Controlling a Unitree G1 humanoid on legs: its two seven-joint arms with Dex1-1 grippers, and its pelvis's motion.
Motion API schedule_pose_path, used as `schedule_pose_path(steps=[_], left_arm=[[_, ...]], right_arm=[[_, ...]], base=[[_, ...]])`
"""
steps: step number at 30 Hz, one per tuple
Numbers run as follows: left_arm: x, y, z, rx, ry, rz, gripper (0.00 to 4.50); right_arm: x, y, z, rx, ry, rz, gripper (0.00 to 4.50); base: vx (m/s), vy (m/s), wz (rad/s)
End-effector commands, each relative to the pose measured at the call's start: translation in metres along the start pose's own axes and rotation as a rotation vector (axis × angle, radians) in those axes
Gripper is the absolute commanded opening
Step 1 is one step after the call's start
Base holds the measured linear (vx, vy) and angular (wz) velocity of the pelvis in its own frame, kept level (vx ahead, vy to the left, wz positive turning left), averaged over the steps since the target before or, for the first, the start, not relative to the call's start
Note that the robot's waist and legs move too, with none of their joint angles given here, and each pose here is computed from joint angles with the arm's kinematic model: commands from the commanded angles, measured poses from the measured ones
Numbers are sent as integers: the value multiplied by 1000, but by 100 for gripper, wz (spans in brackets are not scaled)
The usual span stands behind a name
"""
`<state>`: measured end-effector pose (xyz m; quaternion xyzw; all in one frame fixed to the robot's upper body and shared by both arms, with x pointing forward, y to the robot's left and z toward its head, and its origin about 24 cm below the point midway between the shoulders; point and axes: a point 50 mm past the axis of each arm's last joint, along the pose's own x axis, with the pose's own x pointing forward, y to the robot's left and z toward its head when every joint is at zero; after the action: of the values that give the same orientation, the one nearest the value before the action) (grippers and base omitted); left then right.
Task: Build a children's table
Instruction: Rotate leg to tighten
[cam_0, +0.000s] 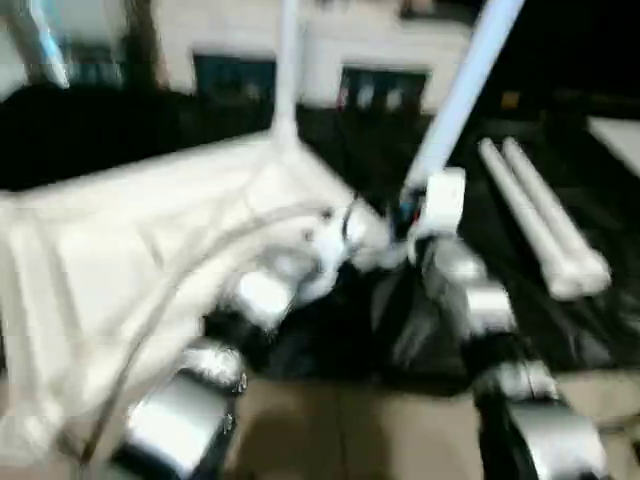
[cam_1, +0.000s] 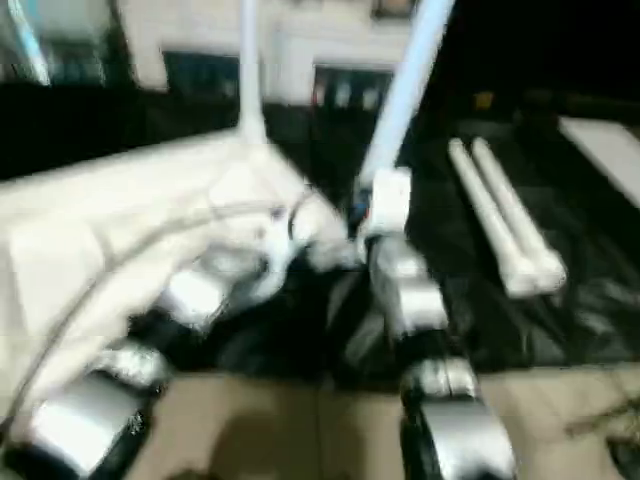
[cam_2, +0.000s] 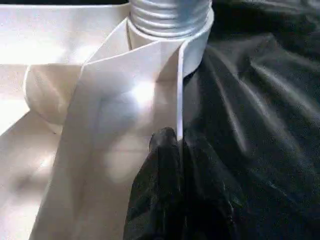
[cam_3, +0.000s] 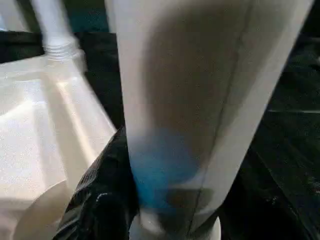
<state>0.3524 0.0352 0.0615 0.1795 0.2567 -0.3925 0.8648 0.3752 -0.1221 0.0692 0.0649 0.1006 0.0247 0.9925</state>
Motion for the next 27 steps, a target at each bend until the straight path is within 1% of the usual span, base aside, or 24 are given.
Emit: schedule_pose_path(steps=[1, 2, 3, 5, 9, 13, 15, 17, 19, 20, 22, 23, 24, 26, 27], left_arm=[[-1, 4, 32, -6, -87, 76, 0], [0, 2, 37, -12, -97, 80, 0], [0, 2, 37, -12, -97, 80, 0], [2, -3, 43, -23, -98, 75, 0], [4, -10, 46, -30, -98, 65, 0], [6, -11, 45, -40, -94, 65, 0], [6, -9, 43, -42, -91, 69, 0], [5, -8, 43, -45, -90, 73, 0], [4, -7, 42, -46, -89, 75, 0], [4, -7, 42, -47, -89, 76, 0], [4, -7, 42, -46, -90, 75, 0], [3, -6, 42, -44, -92, 76, 0], [3, -5, 42, -28, -99, 72, 0], [2, -5, 42, -12, -105, 69, 0], [2, -4, 42, -13, -105, 68, 0]], right_arm=[[-7, -19, -47, 32, 195, -157, 185], [-6, -20, -46, 40, 195, -183, 185], [-6, -20, -46, 40, 195, -183, 185], [-4, -20, -46, 39, 200, -218, 185], [-2, -16, -45, 15, 201, -228, 185], [0, -14, -44, 7, 193, -235, 185], [1, -11, -41, -18, 177, -211, 185], [2, -10, -39, -21, 161, -195, 185], [3, -8, -35, 29, 132, -170, 185], [4, -7, -34, 42, 124, -166, 255], [4, -8, -32, 40, 117, -167, 260], [5, -6, -29, 61, 98, -142, 260], [6, -5, -26, 67, 81, -127, 288], [7, -5, -21, 73, 54, -99, 301], [7, -5, -16, 58, 27, -80, 308]], base=[[0, 0, 0], [0, 0, 0], [0, 0, 0], [0, 0, 0], [0, 0, 0], [0, 0, 0], [0, 0, 0], [0, 0, 0], [0, 0, 0], [0, 0, 0], [0, 0, 0], [0, 0, 0], [0, 0, 0], [0, 0, 0], [0, 0, 0]])
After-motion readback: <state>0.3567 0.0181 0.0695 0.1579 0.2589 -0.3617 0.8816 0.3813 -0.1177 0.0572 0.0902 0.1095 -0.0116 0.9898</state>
